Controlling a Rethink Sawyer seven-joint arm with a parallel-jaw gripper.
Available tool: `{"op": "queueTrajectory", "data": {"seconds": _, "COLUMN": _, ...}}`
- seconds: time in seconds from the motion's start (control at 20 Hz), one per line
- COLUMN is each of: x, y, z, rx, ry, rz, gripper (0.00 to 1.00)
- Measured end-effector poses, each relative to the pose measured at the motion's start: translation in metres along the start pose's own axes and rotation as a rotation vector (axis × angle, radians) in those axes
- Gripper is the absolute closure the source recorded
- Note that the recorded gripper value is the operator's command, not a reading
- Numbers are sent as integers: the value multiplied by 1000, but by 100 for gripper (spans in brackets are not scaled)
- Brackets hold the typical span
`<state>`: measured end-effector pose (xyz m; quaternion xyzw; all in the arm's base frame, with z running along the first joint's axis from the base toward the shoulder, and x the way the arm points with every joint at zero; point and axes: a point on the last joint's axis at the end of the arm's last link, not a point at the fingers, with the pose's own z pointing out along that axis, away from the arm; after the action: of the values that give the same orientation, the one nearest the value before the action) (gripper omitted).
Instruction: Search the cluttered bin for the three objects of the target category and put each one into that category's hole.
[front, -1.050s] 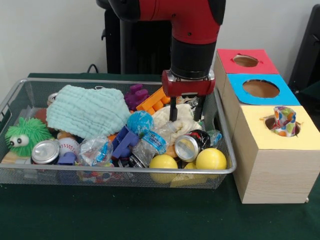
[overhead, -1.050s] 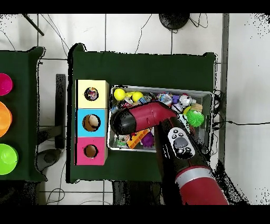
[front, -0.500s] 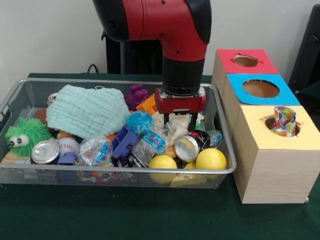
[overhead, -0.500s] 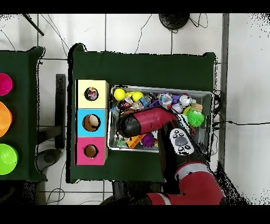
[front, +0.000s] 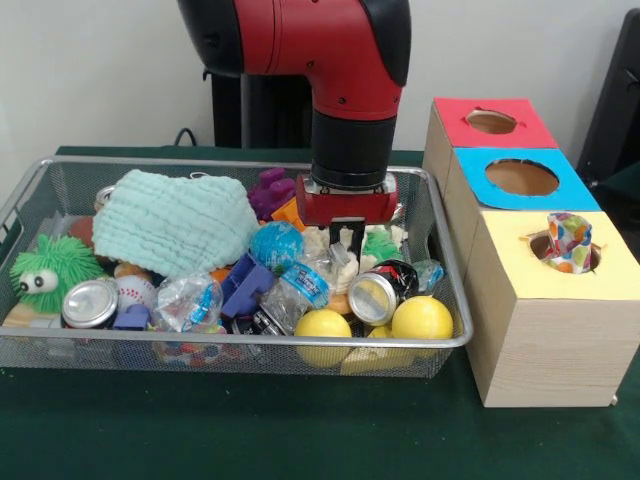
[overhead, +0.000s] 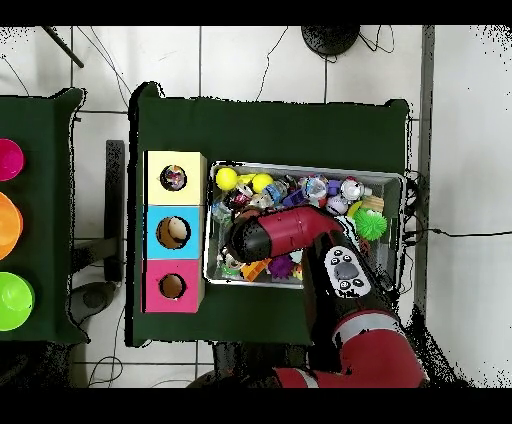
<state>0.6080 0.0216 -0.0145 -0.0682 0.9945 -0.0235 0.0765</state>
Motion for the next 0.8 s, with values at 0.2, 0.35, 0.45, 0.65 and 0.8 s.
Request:
{"op": "queueTrajectory", "data": {"seconds": 0.2, "x": 1, "y": -1, "z": 0, "rx": 3, "ry": 3, "rz": 6, "gripper": 100}}
{"op": "queueTrajectory", "data": {"seconds": 0.35, "x": 0, "y": 0, "z": -1, "rx": 2, "ry": 5, "rz": 13, "gripper": 100}}
{"op": "queueTrajectory", "data": {"seconds": 0.45, "x": -1, "y": 0, "z": -2, "rx": 1, "ry": 4, "rz": 18, "gripper": 100}}
{"op": "queueTrajectory", "data": {"seconds": 0.65, "x": -4, "y": -4, "z": -23, "rx": 1, "ry": 15, "rz": 48, "gripper": 100}}
{"op": "queueTrajectory", "data": {"seconds": 0.8, "x": -6, "y": -16, "z": -48, "rx": 11, "ry": 50, "rz": 89, "gripper": 100}}
